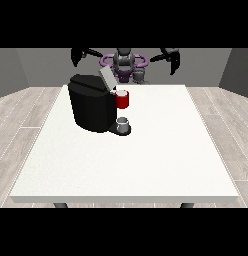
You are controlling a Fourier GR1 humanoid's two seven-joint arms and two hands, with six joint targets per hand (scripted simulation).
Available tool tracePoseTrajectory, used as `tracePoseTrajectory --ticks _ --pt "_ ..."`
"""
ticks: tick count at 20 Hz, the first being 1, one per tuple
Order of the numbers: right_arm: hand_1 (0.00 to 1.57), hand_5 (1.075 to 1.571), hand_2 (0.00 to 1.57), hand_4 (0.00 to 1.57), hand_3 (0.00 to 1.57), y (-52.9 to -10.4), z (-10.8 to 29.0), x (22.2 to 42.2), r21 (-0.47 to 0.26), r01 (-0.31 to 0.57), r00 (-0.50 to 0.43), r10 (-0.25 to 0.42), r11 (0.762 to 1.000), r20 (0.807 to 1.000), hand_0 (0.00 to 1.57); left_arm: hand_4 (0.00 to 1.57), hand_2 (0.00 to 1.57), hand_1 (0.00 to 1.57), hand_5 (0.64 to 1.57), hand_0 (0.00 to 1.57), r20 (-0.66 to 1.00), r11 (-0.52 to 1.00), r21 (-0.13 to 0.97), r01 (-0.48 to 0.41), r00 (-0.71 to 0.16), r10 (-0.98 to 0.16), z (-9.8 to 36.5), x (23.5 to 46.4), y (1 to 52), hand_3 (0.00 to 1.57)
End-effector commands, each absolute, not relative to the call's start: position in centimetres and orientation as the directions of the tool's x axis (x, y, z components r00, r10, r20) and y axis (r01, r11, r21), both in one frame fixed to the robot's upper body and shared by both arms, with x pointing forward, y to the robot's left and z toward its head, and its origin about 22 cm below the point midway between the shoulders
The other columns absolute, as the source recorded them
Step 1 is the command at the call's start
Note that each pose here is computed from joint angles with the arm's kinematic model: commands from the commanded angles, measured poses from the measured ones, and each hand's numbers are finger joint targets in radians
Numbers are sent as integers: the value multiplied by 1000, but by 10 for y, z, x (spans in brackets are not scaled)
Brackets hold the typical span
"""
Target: Insert the coffee pod into the coffee machine and close the lid
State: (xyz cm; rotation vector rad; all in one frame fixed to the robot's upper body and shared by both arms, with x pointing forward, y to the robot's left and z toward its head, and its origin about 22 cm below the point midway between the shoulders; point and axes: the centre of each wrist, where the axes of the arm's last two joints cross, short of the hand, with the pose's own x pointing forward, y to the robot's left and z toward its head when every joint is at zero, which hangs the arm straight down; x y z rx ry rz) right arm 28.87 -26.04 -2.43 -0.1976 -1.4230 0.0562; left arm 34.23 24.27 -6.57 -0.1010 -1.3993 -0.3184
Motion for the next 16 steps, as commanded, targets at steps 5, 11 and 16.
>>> tracePoseTrajectory --ticks 5,11,16 --pt "0 1571 0 239 0 -257 0 296 -250 -38 0 250 968 968 0 385 0 0 1571 0 985 960 95 264 112 -128 -49 338 263 0" --pt "0 1571 0 0 0 -261 42 336 -181 55 40 179 982 983 0 383 0 0 1571 0 992 958 101 267 45 -117 -41 328 232 0" --pt "0 1571 0 83 0 -277 48 352 -95 95 62 89 991 994 0 346 0 0 1571 0 995 942 95 323 5 -101 -10 336 223 0"
